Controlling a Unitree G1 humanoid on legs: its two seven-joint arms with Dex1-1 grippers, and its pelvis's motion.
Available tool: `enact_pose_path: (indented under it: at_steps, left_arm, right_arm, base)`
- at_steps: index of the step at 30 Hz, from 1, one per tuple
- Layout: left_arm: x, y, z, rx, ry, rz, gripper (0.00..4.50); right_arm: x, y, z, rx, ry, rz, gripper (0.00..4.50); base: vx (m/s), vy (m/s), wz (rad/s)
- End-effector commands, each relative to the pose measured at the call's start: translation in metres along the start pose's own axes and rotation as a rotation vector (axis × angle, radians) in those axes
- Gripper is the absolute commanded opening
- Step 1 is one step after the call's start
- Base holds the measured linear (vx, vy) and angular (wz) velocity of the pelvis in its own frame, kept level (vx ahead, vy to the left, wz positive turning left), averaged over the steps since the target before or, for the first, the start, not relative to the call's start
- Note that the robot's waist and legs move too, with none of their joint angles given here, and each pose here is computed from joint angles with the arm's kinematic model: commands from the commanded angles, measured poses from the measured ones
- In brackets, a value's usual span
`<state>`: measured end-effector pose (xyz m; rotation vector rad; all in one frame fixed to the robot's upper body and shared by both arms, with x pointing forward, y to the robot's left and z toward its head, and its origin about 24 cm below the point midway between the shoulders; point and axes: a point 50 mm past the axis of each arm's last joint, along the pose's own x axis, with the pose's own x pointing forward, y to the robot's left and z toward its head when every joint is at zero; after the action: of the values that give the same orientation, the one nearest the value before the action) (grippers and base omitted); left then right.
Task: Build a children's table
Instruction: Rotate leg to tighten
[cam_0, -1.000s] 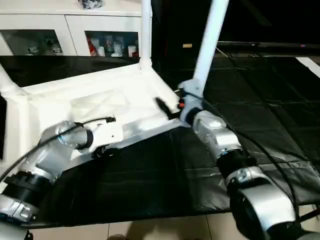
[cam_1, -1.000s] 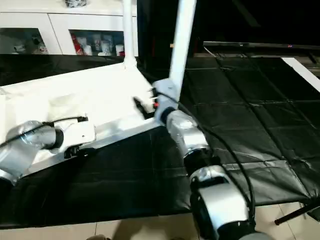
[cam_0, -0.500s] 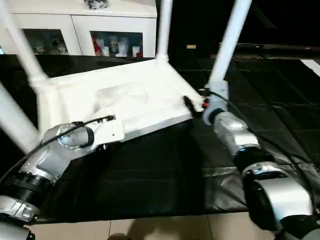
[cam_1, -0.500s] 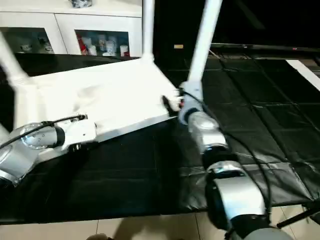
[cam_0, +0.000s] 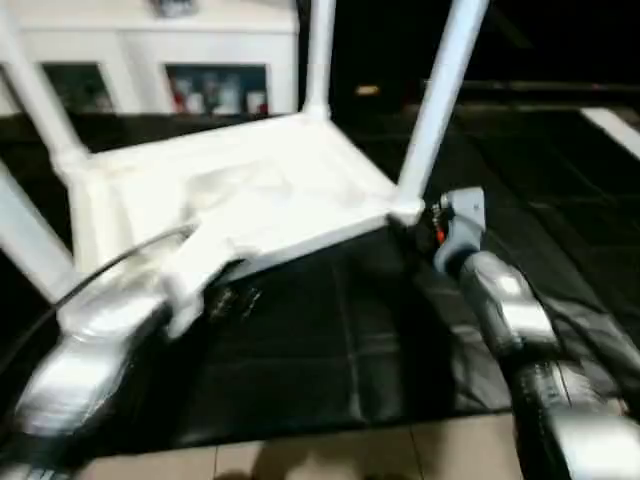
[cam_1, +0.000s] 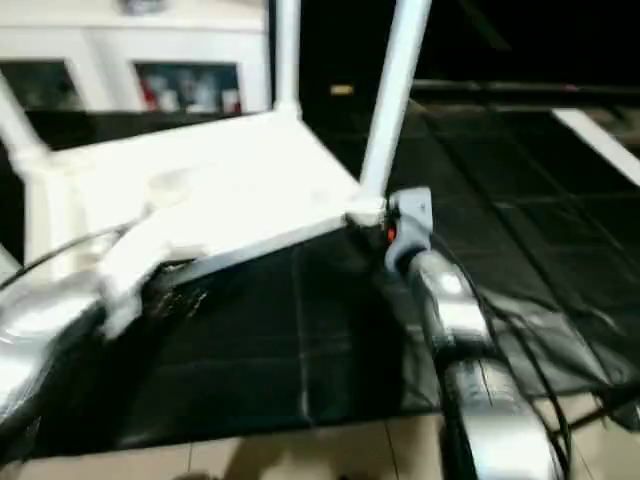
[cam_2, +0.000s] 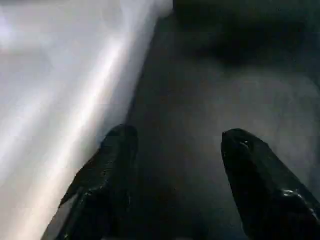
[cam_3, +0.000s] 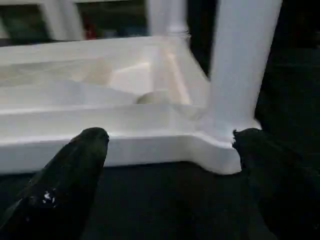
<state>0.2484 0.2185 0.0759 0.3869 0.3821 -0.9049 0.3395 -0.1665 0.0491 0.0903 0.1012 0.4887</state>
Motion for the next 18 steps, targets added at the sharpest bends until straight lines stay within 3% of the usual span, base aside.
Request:
enact_pose_path:
  at_steps: [1,3,4,6,10,15,18]
  left_arm:
    - [-0.014,0.0,0.002,-0.011,0.03,-0.027,3.3]
    - [-0.036,-0.001,-0.004,-0.041,0.112,-0.058,3.39]
    - [-0.036,-0.001,-0.004,-0.041,0.112,-0.058,3.46]
    - [-0.066,-0.003,-0.002,-0.072,0.196,-0.088,3.68]
    - [-0.09,-0.005,-0.003,-0.116,0.293,-0.105,3.94]
    - [-0.138,0.012,-0.007,-0.133,0.501,0.017,4.31]
    - [-0.157,0.023,-0.004,-0.14,0.539,0.081,4.47]
  right_arm:
    - [-0.002,0.007,0.007,0.001,-0.035,0.054,4.5]
    - [-0.009,0.013,0.006,-0.006,-0.062,0.075,4.5]
    - [-0.009,0.013,0.006,-0.006,-0.062,0.075,4.5]
    - [-0.015,0.022,0.004,0.04,-0.042,0.136,4.5]
    - [-0.019,0.032,0.002,0.074,-0.01,0.211,4.5]
    - [-0.03,0.046,-0.001,-0.005,0.057,0.39,4.5]
    - [-0.035,0.049,-0.002,-0.013,0.08,0.451,4.5]
  base:
    - [0.0,0.0,0.0]
    - [0.0,0.0,0.0]
    - [0.0,0.0,0.0]
    - [0.0,0.0,0.0]
    - [0.0,0.0,0.0]
    - [0.0,0.0,0.0]
    - [0.0,0.0,0.0]
